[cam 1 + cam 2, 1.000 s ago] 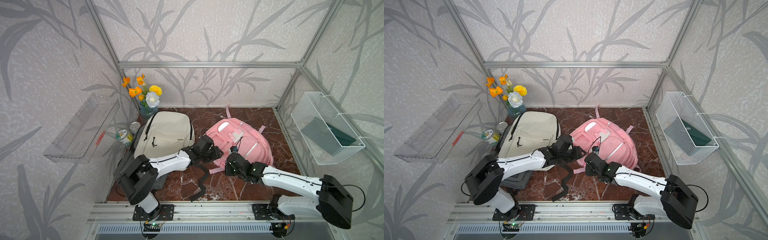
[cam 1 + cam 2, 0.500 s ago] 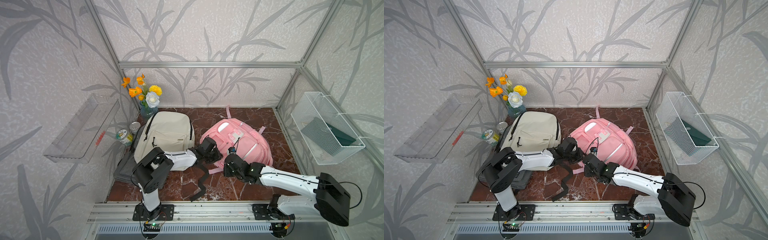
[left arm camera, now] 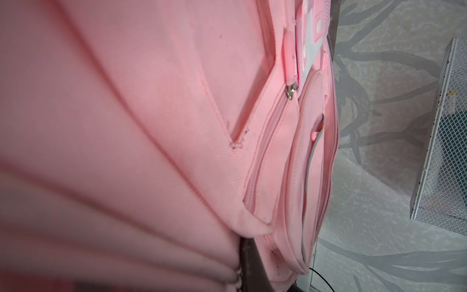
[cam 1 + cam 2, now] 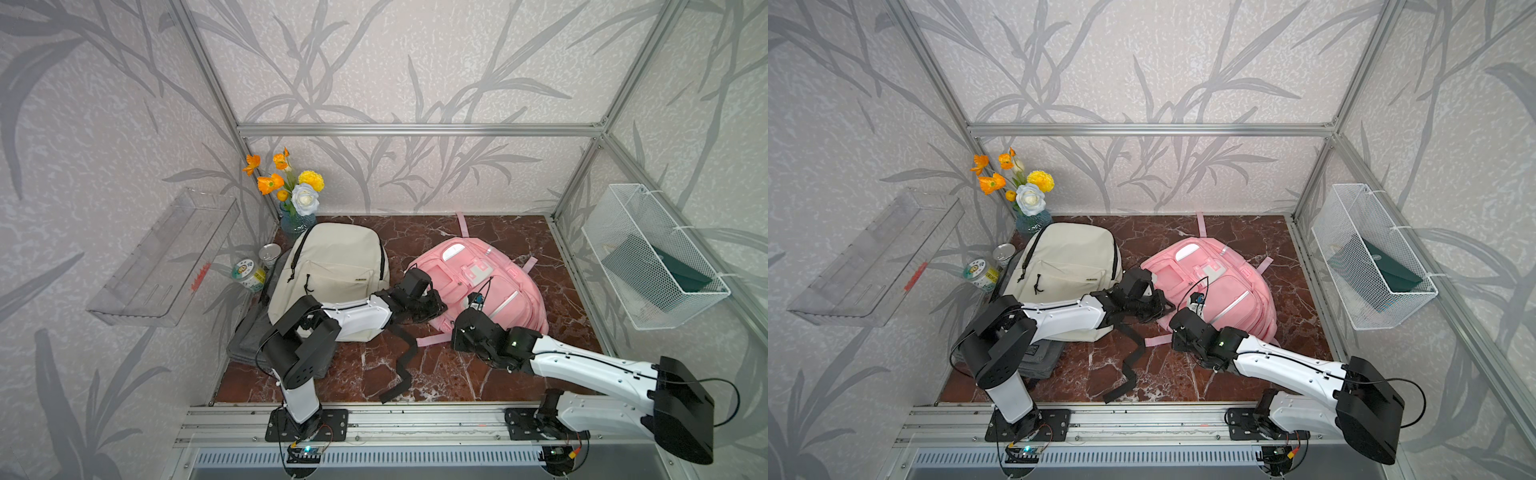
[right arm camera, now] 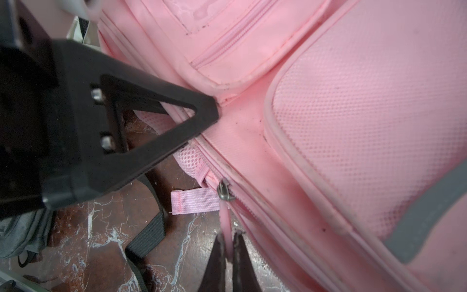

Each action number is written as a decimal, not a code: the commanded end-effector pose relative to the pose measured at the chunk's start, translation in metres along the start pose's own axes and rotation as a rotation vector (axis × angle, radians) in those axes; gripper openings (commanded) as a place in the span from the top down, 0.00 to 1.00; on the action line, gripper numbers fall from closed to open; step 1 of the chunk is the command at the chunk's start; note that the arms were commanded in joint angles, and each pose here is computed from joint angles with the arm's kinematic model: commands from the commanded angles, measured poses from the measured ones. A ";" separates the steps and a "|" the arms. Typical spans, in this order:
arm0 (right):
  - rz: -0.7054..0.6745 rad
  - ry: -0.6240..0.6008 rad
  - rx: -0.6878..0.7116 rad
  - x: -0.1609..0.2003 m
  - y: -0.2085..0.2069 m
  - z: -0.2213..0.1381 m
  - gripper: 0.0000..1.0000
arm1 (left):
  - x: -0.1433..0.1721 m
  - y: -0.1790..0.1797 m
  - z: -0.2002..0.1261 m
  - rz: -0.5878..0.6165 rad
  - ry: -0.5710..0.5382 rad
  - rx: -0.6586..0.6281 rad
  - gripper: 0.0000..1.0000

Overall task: Zip up the backpack
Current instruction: Zip the zipper on the backpack.

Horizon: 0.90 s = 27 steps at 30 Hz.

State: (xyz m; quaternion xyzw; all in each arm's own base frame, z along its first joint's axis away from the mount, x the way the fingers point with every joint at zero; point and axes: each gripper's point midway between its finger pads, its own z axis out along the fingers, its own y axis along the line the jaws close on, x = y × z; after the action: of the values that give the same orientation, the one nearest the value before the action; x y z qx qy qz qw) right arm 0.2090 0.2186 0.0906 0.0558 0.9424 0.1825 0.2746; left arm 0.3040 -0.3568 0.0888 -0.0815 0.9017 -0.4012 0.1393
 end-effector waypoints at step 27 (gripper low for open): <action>-0.004 0.103 0.062 0.043 -0.049 -0.006 1.00 | -0.107 0.025 -0.019 0.053 -0.272 -0.110 1.00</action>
State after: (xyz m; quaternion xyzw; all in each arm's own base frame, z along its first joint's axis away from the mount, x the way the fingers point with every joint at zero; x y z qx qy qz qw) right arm 0.2055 0.2156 0.0904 0.0631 0.9298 0.2196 0.2885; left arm 0.3187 -0.3478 0.0879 -0.0647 0.9076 -0.3951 0.1266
